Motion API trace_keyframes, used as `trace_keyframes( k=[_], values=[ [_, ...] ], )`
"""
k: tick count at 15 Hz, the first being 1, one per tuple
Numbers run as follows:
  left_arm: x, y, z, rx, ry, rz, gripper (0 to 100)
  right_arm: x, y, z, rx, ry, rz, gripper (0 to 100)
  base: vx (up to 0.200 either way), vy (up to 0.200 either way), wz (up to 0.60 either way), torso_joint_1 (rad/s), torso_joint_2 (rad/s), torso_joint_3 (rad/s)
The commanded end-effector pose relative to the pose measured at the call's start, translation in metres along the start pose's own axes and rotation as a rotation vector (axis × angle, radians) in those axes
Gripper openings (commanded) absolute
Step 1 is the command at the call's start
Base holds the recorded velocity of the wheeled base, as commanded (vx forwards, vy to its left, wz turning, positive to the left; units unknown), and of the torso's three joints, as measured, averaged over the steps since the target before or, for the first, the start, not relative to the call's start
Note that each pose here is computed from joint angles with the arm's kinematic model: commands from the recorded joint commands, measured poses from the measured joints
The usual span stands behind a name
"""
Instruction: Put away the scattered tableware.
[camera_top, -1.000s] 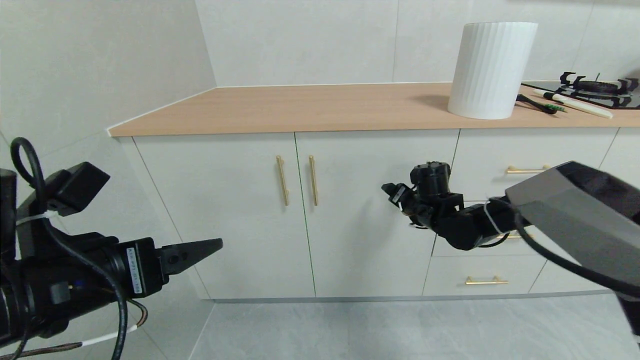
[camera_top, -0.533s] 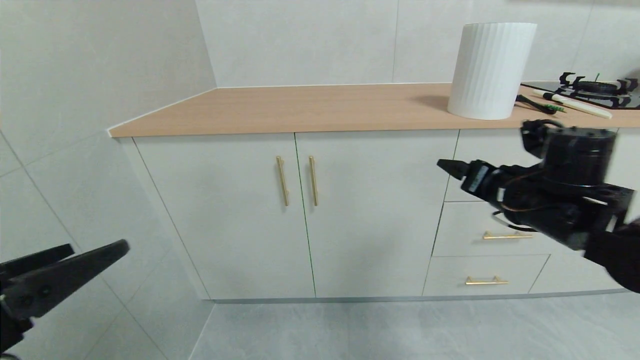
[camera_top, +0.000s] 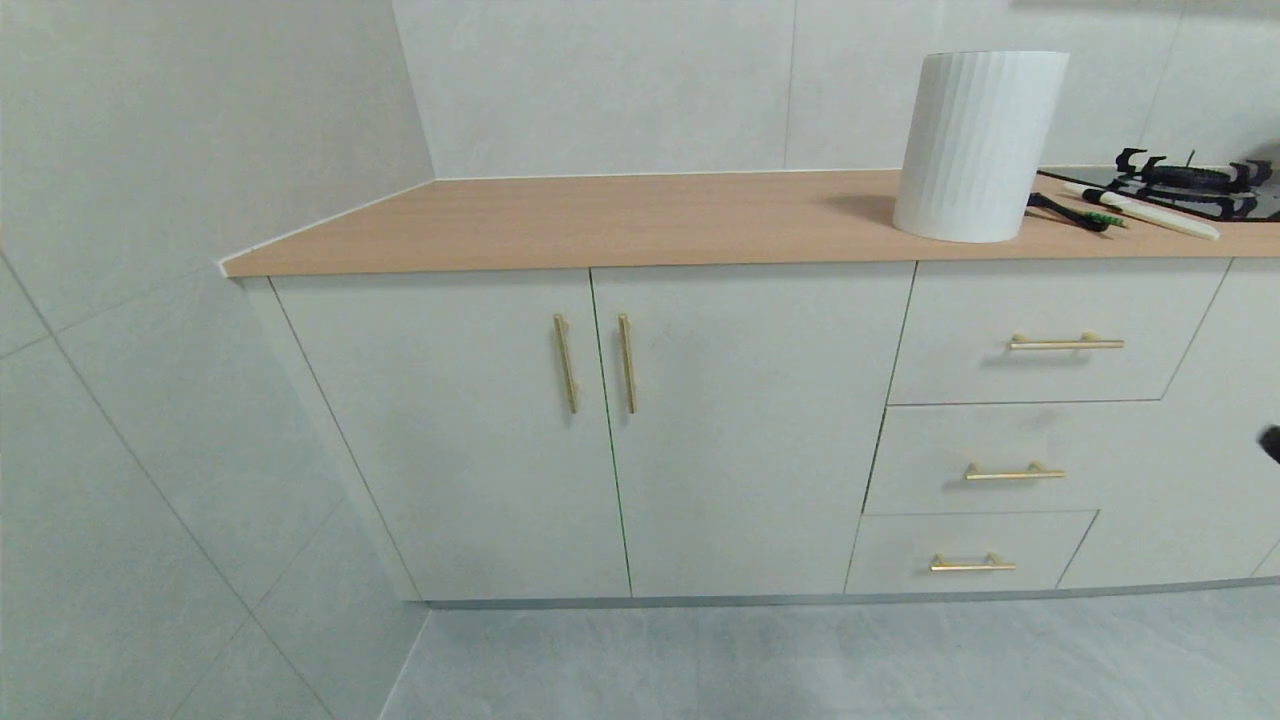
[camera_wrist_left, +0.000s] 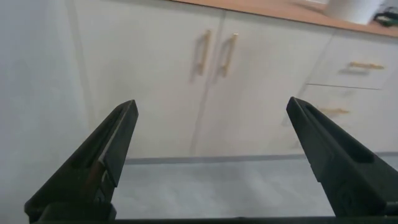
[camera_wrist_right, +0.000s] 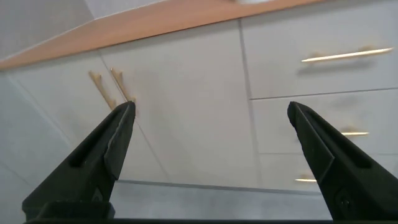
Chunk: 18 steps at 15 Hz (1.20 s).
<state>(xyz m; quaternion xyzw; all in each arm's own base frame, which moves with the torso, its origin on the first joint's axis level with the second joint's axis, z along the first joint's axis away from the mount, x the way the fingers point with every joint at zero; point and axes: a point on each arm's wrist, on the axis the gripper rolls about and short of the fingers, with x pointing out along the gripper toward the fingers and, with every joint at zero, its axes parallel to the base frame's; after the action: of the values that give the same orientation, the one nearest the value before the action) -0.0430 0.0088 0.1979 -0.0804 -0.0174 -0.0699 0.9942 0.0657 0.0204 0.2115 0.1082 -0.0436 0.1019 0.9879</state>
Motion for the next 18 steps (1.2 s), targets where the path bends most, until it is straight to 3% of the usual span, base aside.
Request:
trace_keyframes(
  k=[1, 2, 4, 6, 7, 9, 11, 12, 13, 14, 16, 18],
  values=[
    [-0.026, 0.001, -0.014, 0.047, -0.104, 0.07, 100, -0.087, -0.017, -0.02, -0.125, -0.13, -0.062, 100, 0.0, 0.0, 0.0, 0.0, 0.0, 0.0],
    [-0.025, 0.003, -0.015, 0.045, -0.105, 0.141, 100, -0.1, -0.017, -0.028, -0.158, -0.14, -0.14, 100, 0.0, 0.0, 0.0, 0.0, 0.0, 0.0],
    [-0.022, 0.001, -0.02, 0.051, -0.094, 0.192, 100, -0.113, -0.014, -0.042, -0.192, -0.142, -0.276, 100, 0.0, 0.0, 0.0, 0.0, 0.0, 0.0],
    [-0.025, -0.003, -0.028, 0.089, -0.109, 0.242, 100, -0.124, -0.011, -0.052, -0.231, -0.169, -0.334, 100, 0.0, 0.0, 0.0, 0.0, 0.0, 0.0],
    [-0.025, -0.004, -0.038, 0.117, -0.103, 0.273, 100, -0.125, -0.013, -0.056, -0.233, -0.173, -0.337, 100, 0.0, 0.0, 0.0, 0.0, 0.0, 0.0],
    [-0.019, 0.0, -0.054, 0.124, -0.067, 0.28, 100, -0.117, -0.018, -0.074, -0.232, -0.102, -0.339, 100, 0.0, 0.0, 0.0, 0.0, 0.0, 0.0],
    [-0.01, 0.005, -0.071, 0.165, -0.033, 0.281, 100, -0.108, -0.027, -0.104, -0.24, -0.017, -0.343, 100, 0.0, 0.0, 0.0, 0.0, 0.0, 0.0],
    [-0.01, 0.005, -0.071, 0.165, -0.033, 0.281, 100, -0.108, -0.027, -0.104, -0.24, -0.017, -0.343, 100, 0.0, 0.0, 0.0, 0.0, 0.0, 0.0],
    [-0.003, 0.007, -0.078, 0.193, -0.065, 0.274, 100, -0.105, -0.029, -0.111, -0.268, -0.024, -0.341, 100, 0.0, 0.0, 0.0, 0.0, 0.0, 0.0],
    [0.004, 0.009, -0.089, 0.239, -0.07, 0.262, 100, -0.105, -0.03, -0.114, -0.273, 0.007, -0.329, 100, 0.0, 0.0, 0.0, 0.0, 0.0, 0.0],
    [0.015, 0.015, -0.116, 0.257, -0.028, 0.264, 100, -0.105, -0.029, -0.115, -0.281, 0.025, -0.281, 100, 0.0, 0.0, 0.0, 0.0, 0.0, 0.0],
    [0.015, 0.015, -0.118, 0.235, -0.009, 0.243, 100, -0.105, -0.029, -0.122, -0.279, 0.095, -0.21, 100, 0.0, 0.0, 0.0, 0.0, 0.0, 0.0]
  ],
)
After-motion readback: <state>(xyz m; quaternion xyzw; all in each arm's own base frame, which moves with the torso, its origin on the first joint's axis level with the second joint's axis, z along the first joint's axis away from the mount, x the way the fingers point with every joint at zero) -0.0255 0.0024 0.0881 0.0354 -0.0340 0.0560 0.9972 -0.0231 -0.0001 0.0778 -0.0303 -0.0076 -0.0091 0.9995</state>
